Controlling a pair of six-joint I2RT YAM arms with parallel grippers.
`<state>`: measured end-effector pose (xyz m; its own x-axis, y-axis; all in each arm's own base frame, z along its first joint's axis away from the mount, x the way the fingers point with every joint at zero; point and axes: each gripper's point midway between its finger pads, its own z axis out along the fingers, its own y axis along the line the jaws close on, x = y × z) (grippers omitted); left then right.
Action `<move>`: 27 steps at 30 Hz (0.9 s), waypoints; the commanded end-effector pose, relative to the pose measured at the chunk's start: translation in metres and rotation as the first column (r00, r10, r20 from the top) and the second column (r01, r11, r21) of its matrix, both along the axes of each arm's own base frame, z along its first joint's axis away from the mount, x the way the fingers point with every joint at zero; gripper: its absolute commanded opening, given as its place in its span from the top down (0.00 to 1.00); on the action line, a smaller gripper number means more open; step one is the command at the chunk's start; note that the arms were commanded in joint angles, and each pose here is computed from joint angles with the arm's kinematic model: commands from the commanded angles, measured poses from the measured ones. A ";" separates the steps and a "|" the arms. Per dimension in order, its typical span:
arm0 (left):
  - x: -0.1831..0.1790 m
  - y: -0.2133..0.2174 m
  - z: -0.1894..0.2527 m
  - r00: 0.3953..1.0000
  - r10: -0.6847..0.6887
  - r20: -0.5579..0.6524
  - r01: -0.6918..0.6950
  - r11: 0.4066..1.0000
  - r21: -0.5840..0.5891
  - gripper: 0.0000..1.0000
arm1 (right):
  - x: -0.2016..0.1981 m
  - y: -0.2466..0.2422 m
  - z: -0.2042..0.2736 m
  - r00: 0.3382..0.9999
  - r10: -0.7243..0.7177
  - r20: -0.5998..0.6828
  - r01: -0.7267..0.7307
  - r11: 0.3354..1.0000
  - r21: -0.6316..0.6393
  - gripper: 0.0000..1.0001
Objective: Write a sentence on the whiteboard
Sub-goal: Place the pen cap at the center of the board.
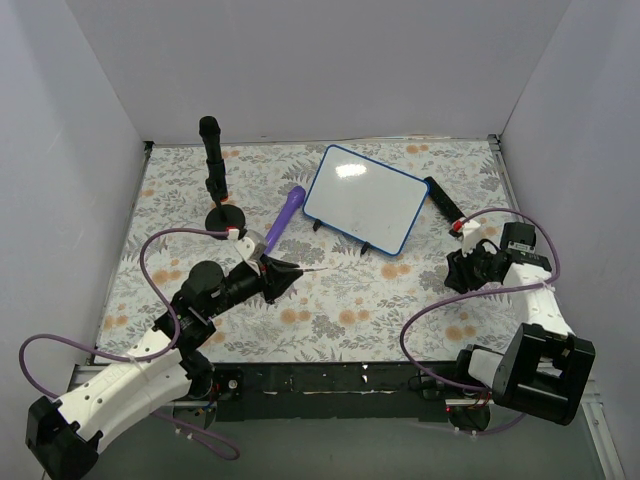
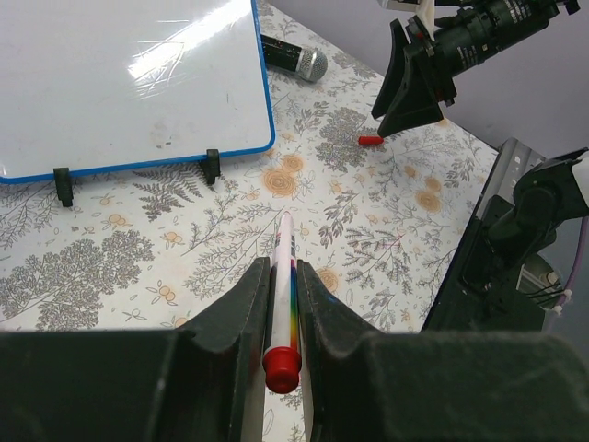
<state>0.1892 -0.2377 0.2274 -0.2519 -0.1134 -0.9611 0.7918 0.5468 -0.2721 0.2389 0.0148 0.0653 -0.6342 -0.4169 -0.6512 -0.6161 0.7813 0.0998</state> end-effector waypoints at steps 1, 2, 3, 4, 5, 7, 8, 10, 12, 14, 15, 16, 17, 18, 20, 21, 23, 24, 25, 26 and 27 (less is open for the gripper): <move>0.003 0.004 0.011 0.999 0.026 0.022 -0.025 0.999 -0.020 1.00 | 0.001 0.007 0.015 0.998 0.025 0.062 -0.027 0.999 0.032 0.46; 0.003 0.004 0.011 0.999 0.027 0.022 -0.027 0.999 -0.020 1.00 | 0.002 0.007 0.018 0.997 0.027 0.071 -0.030 0.999 0.034 0.46; 0.003 0.004 0.012 0.999 0.027 0.024 -0.027 0.999 -0.021 1.00 | 0.003 0.007 0.020 0.996 0.032 0.077 -0.034 0.999 0.034 0.46; 0.004 0.005 0.011 0.999 0.032 0.024 -0.031 0.999 -0.019 1.00 | 0.002 0.008 0.022 0.996 0.034 0.081 -0.037 0.999 0.034 0.46; 0.004 0.005 0.012 0.999 0.033 0.024 -0.033 0.999 -0.021 1.00 | 0.003 0.008 0.026 0.996 0.038 0.087 -0.041 0.999 0.036 0.46; 0.004 0.006 0.011 0.999 0.041 0.022 -0.041 0.999 -0.022 1.00 | 0.005 0.009 0.035 0.994 0.048 0.101 -0.052 0.998 0.036 0.46; 0.005 0.007 0.012 0.999 0.044 0.025 -0.044 0.999 -0.024 1.00 | 0.007 0.010 0.039 0.993 0.054 0.109 -0.059 0.997 0.041 0.46; 0.004 0.008 0.013 0.998 0.049 0.027 -0.048 0.998 -0.030 1.00 | 0.013 0.010 0.054 0.987 0.066 0.143 -0.072 0.997 0.037 0.45; 0.004 0.009 0.015 0.998 0.057 0.029 -0.056 0.998 -0.035 1.00 | 0.016 0.013 0.065 0.983 0.079 0.163 -0.089 0.995 0.051 0.45; 0.004 0.010 0.015 0.998 0.063 0.026 -0.062 0.997 -0.043 1.00 | 0.023 0.016 0.084 0.975 0.092 0.200 -0.108 0.992 0.071 0.45; 0.004 0.011 0.016 0.997 0.066 0.026 -0.065 0.997 -0.050 1.00 | 0.026 0.018 0.090 0.972 0.096 0.213 -0.115 0.990 0.080 0.45; 0.004 0.011 0.017 0.997 0.067 0.026 -0.065 0.996 -0.057 1.00 | 0.033 0.019 0.102 0.966 0.103 0.238 -0.127 0.988 0.086 0.45; 0.004 0.010 0.018 0.997 0.068 0.020 -0.067 0.996 -0.067 1.00 | 0.036 0.023 0.110 0.960 0.113 0.256 -0.145 0.983 0.111 0.45; 0.004 0.010 0.018 0.998 0.068 0.017 -0.067 0.995 -0.072 1.00 | 0.039 0.024 0.117 0.955 0.117 0.271 -0.154 0.981 0.117 0.45; 0.003 0.009 0.020 0.998 0.066 0.005 -0.066 0.994 -0.085 1.00 | 0.050 0.028 0.141 0.933 0.138 0.331 -0.189 0.974 0.126 0.45; 0.003 0.009 0.022 0.998 0.065 0.003 -0.064 0.994 -0.092 1.00 | 0.056 0.028 0.151 0.920 0.146 0.365 -0.203 0.972 0.121 0.45; 0.003 0.008 0.023 0.998 0.064 -0.005 -0.064 0.993 -0.101 1.00 | 0.066 0.032 0.173 0.896 0.152 0.416 -0.230 0.963 0.143 0.44; 0.003 0.008 0.024 0.998 0.065 -0.011 -0.066 0.992 -0.107 1.00 | 0.073 0.033 0.180 0.880 0.155 0.449 -0.244 0.959 0.147 0.40; 0.003 0.009 0.026 0.998 0.067 -0.012 -0.067 0.991 -0.115 1.00 | 0.079 0.034 0.180 0.884 0.141 0.446 -0.239 0.956 0.172 0.26; 0.003 0.009 0.029 0.997 0.071 -0.007 -0.071 0.990 -0.122 1.00 | 0.080 0.036 0.176 0.929 0.049 0.366 -0.160 0.946 0.281 0.15; 0.003 0.010 0.031 0.997 0.074 -0.004 -0.074 0.989 -0.129 1.00 | 0.088 0.038 0.169 0.947 0.019 0.321 -0.134 0.931 0.340 0.13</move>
